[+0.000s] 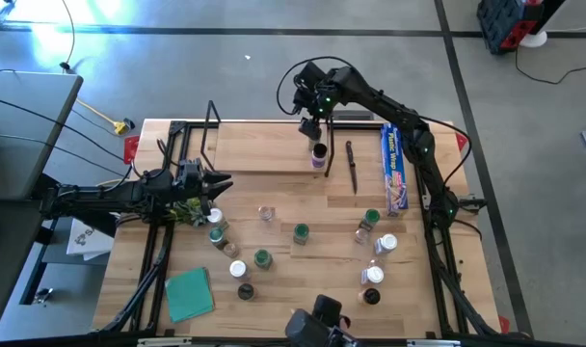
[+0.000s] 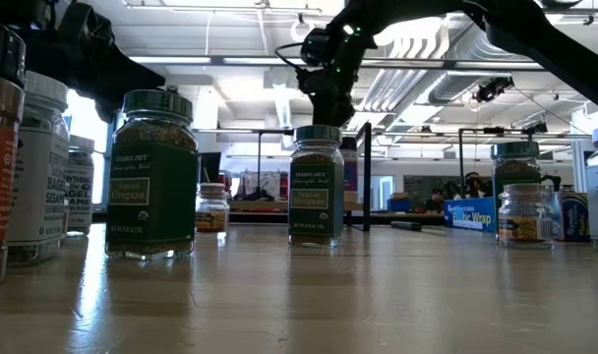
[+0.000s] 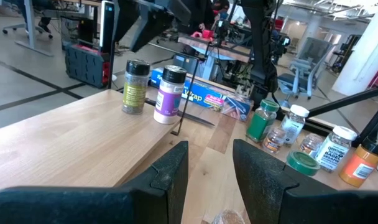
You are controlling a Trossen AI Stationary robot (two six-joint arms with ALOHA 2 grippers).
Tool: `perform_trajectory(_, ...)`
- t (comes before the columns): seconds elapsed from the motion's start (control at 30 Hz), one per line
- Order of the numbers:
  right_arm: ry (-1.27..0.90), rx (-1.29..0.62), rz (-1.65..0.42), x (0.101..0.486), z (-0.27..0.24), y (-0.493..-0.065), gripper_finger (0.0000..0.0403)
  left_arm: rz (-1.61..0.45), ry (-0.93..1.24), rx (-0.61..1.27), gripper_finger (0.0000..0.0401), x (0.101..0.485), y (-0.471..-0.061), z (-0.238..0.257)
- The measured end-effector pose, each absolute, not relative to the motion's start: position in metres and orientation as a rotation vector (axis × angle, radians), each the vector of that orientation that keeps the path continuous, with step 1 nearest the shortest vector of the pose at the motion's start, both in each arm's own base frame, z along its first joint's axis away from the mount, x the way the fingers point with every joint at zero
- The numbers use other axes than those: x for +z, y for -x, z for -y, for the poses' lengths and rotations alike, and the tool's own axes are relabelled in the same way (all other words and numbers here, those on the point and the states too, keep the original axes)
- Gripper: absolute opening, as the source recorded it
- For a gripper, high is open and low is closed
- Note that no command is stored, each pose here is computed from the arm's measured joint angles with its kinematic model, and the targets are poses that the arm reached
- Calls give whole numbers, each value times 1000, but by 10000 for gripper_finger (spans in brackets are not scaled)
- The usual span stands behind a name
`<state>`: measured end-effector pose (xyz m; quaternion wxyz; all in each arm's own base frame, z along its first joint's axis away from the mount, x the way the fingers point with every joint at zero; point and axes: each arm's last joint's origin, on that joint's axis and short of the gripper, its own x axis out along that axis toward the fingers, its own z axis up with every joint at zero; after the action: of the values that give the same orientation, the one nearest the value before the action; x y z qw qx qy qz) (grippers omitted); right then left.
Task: Shelf spices
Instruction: Put the black seasoning bottle on the shelf aligned with the other black seasoning bottle
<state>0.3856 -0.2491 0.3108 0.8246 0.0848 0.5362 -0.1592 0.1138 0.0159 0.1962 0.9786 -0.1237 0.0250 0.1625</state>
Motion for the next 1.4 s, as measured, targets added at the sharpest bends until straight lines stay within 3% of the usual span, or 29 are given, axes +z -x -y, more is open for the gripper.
perform_trajectory(0.23,-246,-324,-1051,291,264,-401,202,-48,250,327,121,196,-114,-16)
perform_trajectory(0.47,-266,-317,-1201,259,268,-401,156,-42,250,326,121,197,-114,-16)
perform_trajectory(0.93,-267,-313,-1230,263,266,-397,150,-43,250,323,121,197,-114,-16)
perform_trajectory(1.1,-169,-456,-1253,279,266,-390,150,-45,250,323,121,197,-114,-16)
perform_trajectory(1.4,-192,-447,-1344,266,266,-383,149,-51,250,323,121,196,-114,-16)
